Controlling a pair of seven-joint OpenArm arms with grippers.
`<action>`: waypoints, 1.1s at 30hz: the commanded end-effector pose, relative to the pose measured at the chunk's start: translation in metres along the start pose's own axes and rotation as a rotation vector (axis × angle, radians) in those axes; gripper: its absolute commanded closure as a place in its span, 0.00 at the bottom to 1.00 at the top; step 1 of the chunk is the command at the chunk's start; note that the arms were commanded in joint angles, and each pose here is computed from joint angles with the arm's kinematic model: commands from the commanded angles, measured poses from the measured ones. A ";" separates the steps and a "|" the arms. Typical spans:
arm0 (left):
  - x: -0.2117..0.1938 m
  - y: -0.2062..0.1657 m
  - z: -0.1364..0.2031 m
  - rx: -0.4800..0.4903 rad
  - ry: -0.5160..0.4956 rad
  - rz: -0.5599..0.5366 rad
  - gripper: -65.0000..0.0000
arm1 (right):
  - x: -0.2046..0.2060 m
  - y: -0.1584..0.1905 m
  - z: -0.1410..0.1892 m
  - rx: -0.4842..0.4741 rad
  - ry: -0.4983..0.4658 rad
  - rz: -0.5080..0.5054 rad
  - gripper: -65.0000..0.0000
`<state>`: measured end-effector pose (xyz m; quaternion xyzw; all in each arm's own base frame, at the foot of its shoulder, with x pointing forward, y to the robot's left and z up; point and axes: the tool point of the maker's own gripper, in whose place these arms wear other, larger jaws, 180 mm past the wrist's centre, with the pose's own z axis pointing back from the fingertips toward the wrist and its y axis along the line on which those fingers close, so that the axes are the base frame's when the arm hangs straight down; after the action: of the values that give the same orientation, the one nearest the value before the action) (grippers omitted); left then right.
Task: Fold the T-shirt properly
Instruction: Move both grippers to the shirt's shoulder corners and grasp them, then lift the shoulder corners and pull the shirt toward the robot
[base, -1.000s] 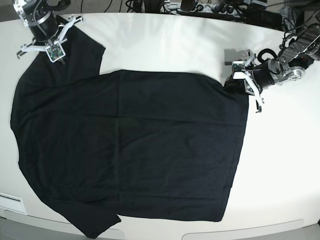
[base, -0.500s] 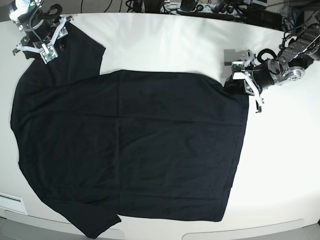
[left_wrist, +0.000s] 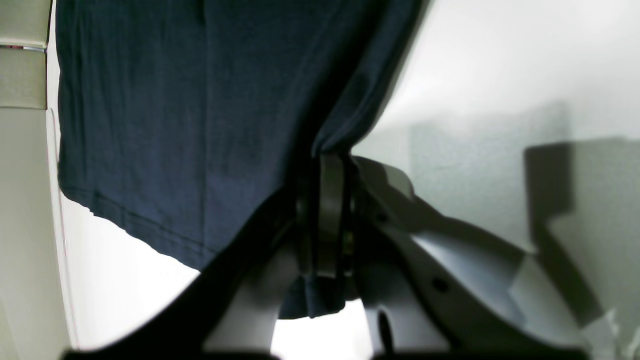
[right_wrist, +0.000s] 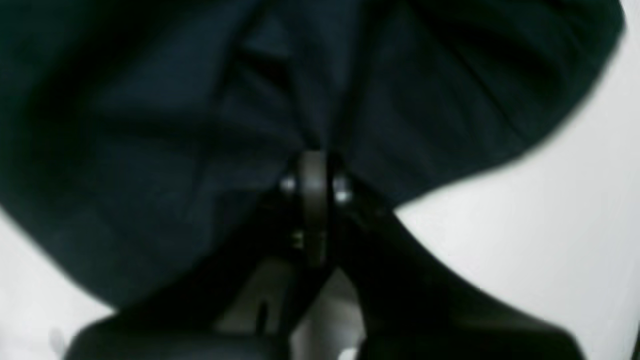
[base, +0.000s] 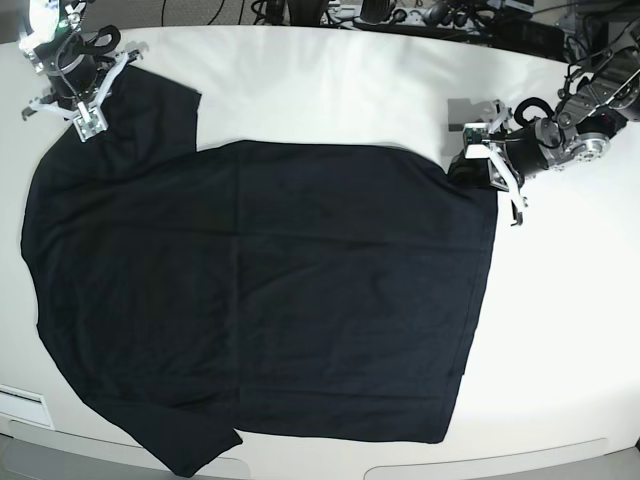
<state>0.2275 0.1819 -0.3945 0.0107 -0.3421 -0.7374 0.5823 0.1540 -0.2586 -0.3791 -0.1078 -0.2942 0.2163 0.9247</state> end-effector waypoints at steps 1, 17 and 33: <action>-0.035 -0.027 0.007 -0.108 0.163 -0.040 1.00 | 0.007 -0.009 0.003 -0.025 -0.026 0.017 1.00; -0.025 0.001 0.031 -0.039 0.202 -0.155 1.00 | 0.046 -0.017 0.047 -0.065 -0.099 0.104 1.00; 0.021 -0.017 0.064 -0.027 0.194 -0.231 1.00 | -0.007 0.022 0.088 0.045 0.055 0.146 1.00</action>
<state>0.1740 0.1944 -0.3538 0.1034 -0.2655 -0.7976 0.5317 0.0865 -0.2361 -0.3250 -0.1086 -0.2472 0.2813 0.9209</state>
